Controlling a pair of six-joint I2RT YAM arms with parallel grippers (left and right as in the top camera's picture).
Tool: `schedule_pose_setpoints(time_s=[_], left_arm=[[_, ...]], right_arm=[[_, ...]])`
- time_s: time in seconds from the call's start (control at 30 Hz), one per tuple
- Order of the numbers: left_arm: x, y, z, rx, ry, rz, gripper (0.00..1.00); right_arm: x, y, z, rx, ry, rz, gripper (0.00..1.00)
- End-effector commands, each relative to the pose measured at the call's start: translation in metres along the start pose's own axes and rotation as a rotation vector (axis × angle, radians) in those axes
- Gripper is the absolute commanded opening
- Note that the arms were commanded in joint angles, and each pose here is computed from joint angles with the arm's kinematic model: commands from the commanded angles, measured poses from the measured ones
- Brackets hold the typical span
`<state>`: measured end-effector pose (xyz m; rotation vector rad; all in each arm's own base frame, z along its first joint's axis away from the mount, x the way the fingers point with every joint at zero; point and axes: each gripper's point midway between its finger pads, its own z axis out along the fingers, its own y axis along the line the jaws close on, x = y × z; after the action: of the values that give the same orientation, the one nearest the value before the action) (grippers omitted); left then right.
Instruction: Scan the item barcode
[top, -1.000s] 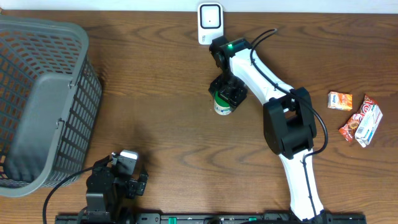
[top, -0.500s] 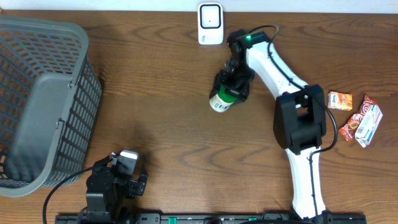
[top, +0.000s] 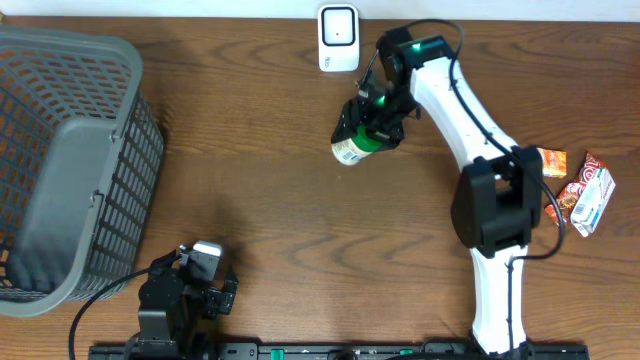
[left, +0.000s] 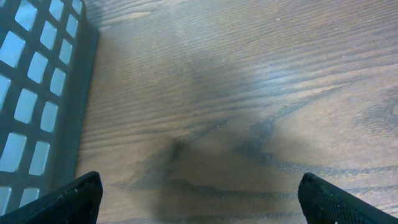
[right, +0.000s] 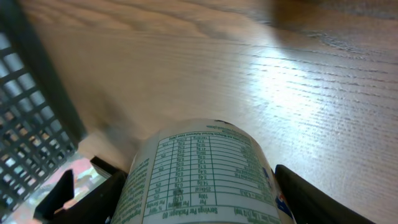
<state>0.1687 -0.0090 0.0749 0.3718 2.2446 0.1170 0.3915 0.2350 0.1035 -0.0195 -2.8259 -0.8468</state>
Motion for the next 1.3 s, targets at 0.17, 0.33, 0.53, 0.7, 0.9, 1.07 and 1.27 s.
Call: schedule_pose_setpoints(time_s=[0.17, 0.33, 0.53, 0.7, 0.9, 1.07, 1.27], left_arm=[[0.015, -0.005, 0.003, 0.018, 0.054, -0.001, 0.98], [0.015, -0.005, 0.003, 0.018, 0.054, -0.001, 0.98], [0.015, -0.005, 0.003, 0.018, 0.054, -0.001, 0.98], [0.015, -0.005, 0.003, 0.018, 0.054, -0.001, 0.99], [0.015, -0.005, 0.003, 0.018, 0.054, -0.001, 0.98], [0.015, -0.005, 0.003, 0.018, 0.054, -0.001, 0.98], [0.015, -0.005, 0.003, 0.018, 0.054, -0.001, 0.99]], right_arm=[[-0.025, 0.01, -0.024, 0.031, -0.159, -0.126, 0.58], [-0.066, -0.004, -0.035, 0.169, -0.343, -0.166, 0.58], [-0.098, 0.009, -0.048, 0.161, -0.492, -0.226, 0.51], [-0.126, 0.023, -0.06, 0.162, -0.63, -0.272, 0.51], [-0.147, 0.035, -0.067, 0.129, -0.719, -0.314, 0.54], [-0.167, 0.037, -0.067, 0.129, -0.791, -0.337, 0.51], [-0.197, 0.034, -0.067, 0.176, -0.908, -0.379, 0.46]])
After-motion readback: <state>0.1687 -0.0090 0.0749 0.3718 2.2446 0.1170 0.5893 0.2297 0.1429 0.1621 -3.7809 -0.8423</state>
